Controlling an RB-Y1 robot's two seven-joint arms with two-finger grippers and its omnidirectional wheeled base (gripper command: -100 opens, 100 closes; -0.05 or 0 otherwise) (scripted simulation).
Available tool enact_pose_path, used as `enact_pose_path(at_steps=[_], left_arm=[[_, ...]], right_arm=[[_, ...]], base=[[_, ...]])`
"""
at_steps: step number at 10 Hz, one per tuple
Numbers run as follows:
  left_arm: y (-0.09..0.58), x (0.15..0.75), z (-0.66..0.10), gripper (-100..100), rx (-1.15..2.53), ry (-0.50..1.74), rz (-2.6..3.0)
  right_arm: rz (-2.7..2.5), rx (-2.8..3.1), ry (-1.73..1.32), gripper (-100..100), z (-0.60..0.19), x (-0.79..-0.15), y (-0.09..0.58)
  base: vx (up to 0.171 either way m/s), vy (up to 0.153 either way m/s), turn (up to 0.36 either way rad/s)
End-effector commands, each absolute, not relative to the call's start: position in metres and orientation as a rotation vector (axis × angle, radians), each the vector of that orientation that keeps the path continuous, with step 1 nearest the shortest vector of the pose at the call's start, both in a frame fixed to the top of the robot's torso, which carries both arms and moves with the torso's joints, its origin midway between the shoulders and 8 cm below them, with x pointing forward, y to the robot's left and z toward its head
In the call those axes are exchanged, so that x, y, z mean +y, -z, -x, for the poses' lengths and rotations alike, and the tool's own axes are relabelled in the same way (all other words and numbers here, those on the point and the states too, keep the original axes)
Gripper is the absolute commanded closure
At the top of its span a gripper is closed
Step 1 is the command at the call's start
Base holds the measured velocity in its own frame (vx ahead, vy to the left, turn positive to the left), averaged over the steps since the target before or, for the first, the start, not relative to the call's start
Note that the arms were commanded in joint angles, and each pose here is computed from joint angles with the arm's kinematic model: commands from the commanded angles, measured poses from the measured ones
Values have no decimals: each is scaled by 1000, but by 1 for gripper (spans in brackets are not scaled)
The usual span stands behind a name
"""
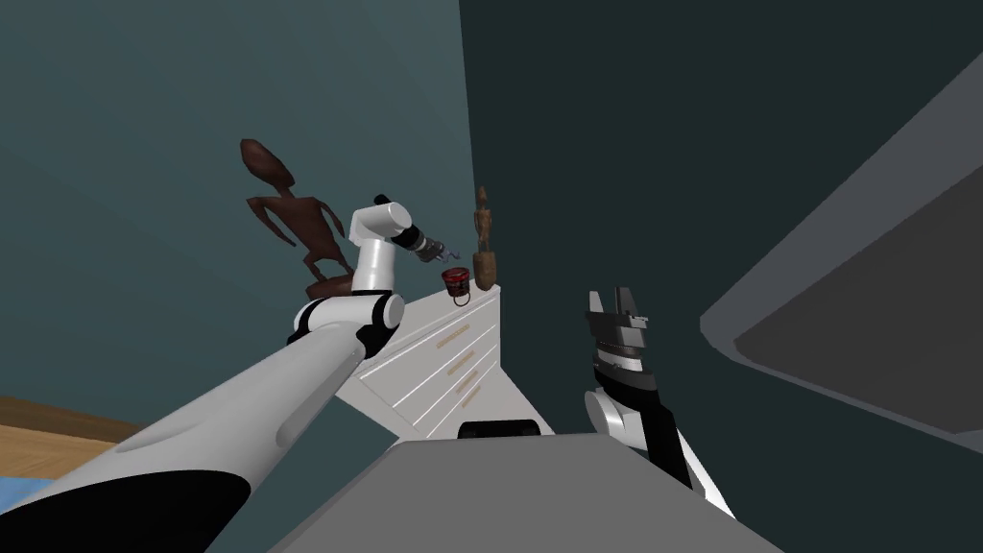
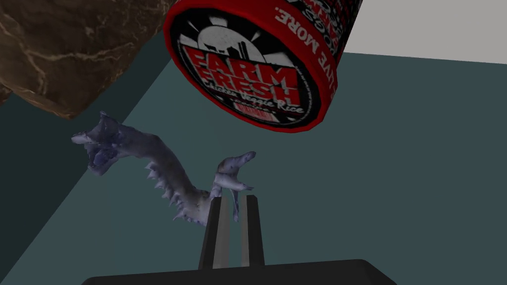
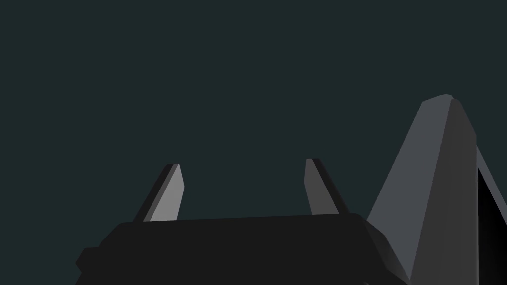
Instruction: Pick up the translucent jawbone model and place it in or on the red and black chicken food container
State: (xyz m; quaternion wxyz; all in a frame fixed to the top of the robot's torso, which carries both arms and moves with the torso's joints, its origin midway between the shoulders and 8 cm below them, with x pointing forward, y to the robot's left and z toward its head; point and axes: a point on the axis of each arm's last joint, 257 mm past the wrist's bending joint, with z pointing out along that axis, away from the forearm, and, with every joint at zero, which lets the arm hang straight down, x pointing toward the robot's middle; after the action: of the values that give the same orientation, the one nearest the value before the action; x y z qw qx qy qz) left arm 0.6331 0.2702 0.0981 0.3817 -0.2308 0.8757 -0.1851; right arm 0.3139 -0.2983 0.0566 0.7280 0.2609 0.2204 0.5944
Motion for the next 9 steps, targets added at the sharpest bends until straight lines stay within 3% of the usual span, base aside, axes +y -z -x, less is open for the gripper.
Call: enact_pose_path(at_steps=[1,9], left_arm=[[-94,273,-635,100,2251,482,588],[-82,282,-638,100,2305,516,597]], right_arm=[[-575,486,-1310,0,-314,-298,-57],[-575,486,-1310,0,-314,-298,-57]], base=[[110,-15,-18],[76,-2,-9]])
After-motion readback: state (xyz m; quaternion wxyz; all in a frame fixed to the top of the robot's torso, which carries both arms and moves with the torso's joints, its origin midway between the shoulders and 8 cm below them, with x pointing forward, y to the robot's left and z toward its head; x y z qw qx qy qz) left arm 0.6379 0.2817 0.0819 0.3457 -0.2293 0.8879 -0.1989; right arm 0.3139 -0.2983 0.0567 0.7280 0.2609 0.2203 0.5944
